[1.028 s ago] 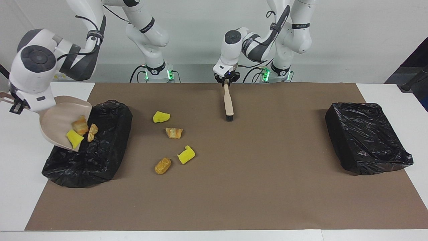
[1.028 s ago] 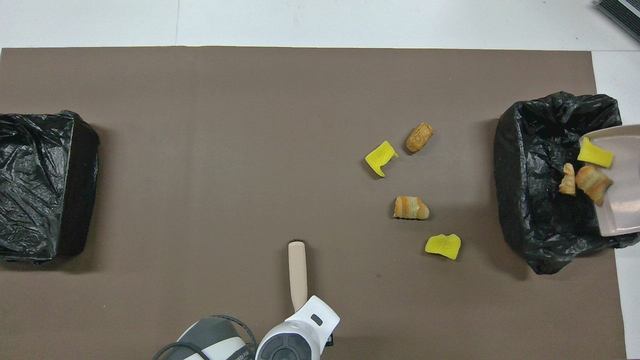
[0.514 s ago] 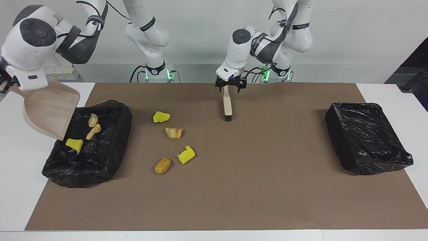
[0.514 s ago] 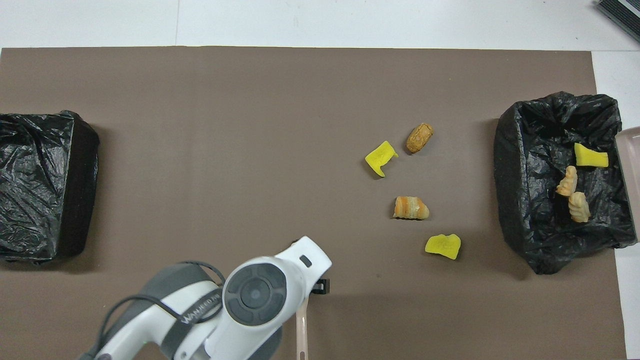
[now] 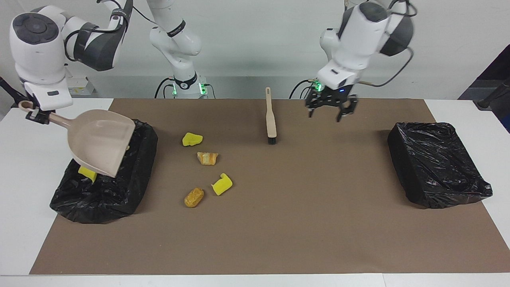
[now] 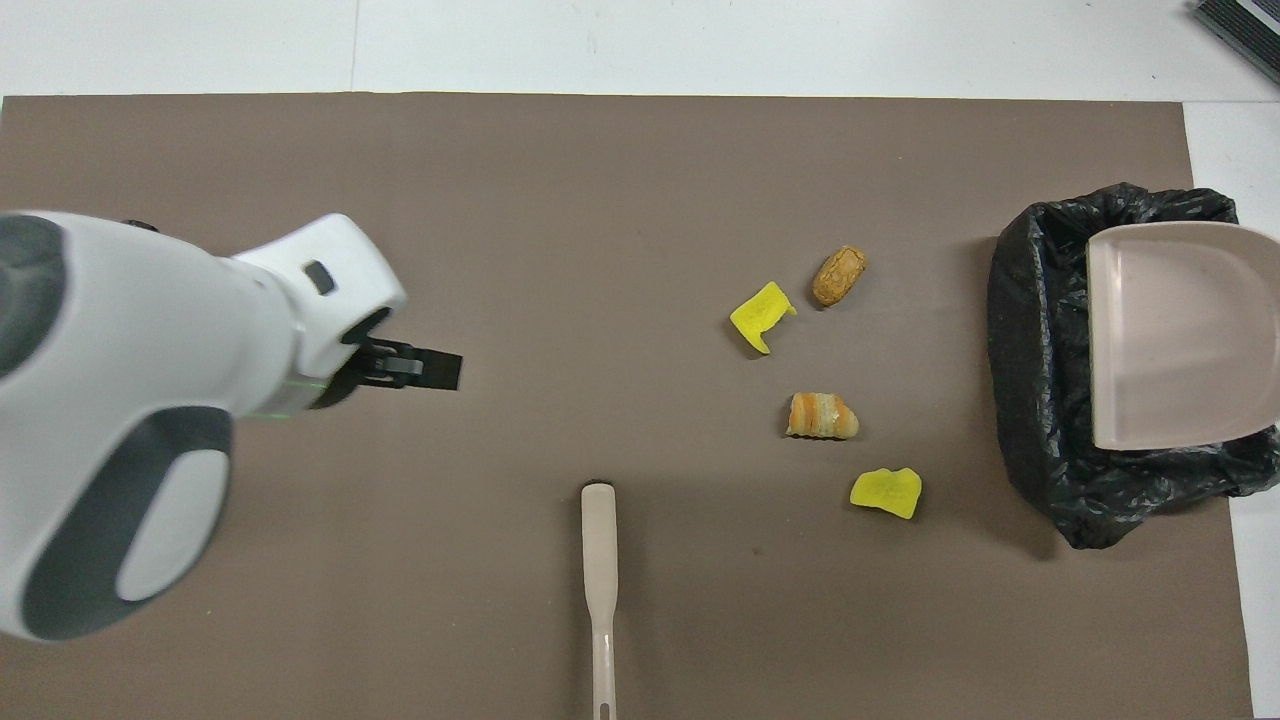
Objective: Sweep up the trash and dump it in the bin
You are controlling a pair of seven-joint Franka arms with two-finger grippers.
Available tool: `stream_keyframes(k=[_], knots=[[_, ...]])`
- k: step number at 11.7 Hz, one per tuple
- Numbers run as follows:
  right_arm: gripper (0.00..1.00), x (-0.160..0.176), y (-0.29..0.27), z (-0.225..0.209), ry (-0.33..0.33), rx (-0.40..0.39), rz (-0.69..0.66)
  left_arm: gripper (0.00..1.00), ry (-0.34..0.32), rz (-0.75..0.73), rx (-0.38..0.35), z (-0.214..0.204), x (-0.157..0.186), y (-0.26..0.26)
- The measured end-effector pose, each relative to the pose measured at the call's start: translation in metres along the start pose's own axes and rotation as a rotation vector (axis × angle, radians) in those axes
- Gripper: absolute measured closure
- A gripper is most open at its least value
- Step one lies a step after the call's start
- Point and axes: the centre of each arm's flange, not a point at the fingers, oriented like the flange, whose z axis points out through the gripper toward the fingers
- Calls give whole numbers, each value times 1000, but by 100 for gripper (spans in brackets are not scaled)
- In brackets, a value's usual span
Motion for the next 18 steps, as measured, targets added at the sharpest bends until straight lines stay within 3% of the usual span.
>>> stream_keyframes(k=[2,4,8,13,18], knots=[[68,37,1,-8,100,2,98,0,9,29,30,-46,5,-54],[68,81,-1,-25,157,13,203,0,-22,37,37,-77,-2,-83],[68,150,-13,-32,265,130,474,0,-44,32,42,-106,-7,-105],[68,272,-40,-37,278,253,767,0,-58,-6,50,-106,4,-131],[68,396,-61,-51,356,365,1056,0,-57,-17,52,-113,1,-137]])
